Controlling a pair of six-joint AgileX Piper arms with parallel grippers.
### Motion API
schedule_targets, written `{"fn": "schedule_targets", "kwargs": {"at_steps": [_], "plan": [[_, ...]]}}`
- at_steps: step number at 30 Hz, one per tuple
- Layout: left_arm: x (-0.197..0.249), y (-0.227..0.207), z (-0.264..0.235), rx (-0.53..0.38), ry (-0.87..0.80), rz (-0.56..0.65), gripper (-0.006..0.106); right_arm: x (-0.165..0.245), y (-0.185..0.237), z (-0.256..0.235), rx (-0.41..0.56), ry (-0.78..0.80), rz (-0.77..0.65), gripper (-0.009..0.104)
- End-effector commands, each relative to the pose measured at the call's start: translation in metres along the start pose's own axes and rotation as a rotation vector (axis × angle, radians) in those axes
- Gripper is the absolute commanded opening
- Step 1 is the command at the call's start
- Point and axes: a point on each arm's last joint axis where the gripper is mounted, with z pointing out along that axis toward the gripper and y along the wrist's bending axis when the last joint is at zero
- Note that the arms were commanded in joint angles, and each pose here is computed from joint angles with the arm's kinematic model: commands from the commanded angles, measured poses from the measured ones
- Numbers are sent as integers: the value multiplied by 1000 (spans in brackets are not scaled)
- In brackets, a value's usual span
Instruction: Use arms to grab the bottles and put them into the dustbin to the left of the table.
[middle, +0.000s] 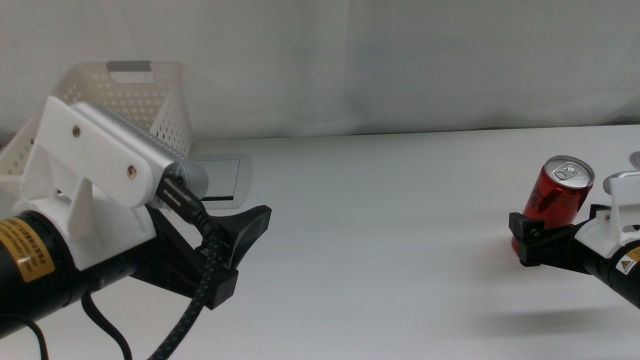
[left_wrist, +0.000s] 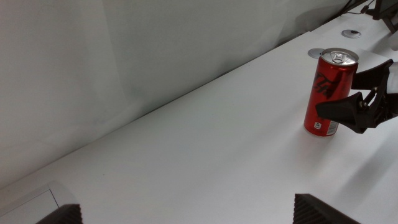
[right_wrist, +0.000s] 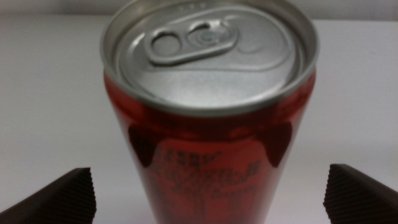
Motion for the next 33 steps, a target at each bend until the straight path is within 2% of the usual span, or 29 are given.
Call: {"fn": "schedule_targets", "kwargs": {"at_steps": [1, 15, 18, 20, 22, 26, 27, 31, 33], "plan": [[0, -2, 0, 9, -8, -2, 87, 0, 1, 1, -1, -29, -13, 103], [0, -2, 0, 9, -8, 8, 87, 8, 1, 8, -7, -20, 6, 103], [0, -2, 0, 9, -8, 8, 87, 7, 1, 8, -7, -27, 7, 97], [0, -2, 0, 9, -8, 8, 87, 7, 1, 8, -7, -30, 7, 83], [0, -2, 0, 9, -8, 8, 87, 7, 1, 8, -5, -30, 11, 62], [0, -2, 0, 9, -8, 8, 87, 7, 1, 8, -5, -32, 20, 6], [0, -2, 0, 9, -8, 8, 87, 6, 1, 8, -3, -44, 37, -2], [0, -2, 0, 9, -8, 8, 87, -3, 2, 7, -16, -128, 23, -2], [0, -2, 0, 9, -8, 8, 87, -11, 7, 4, -64, -173, -13, -2]]}}
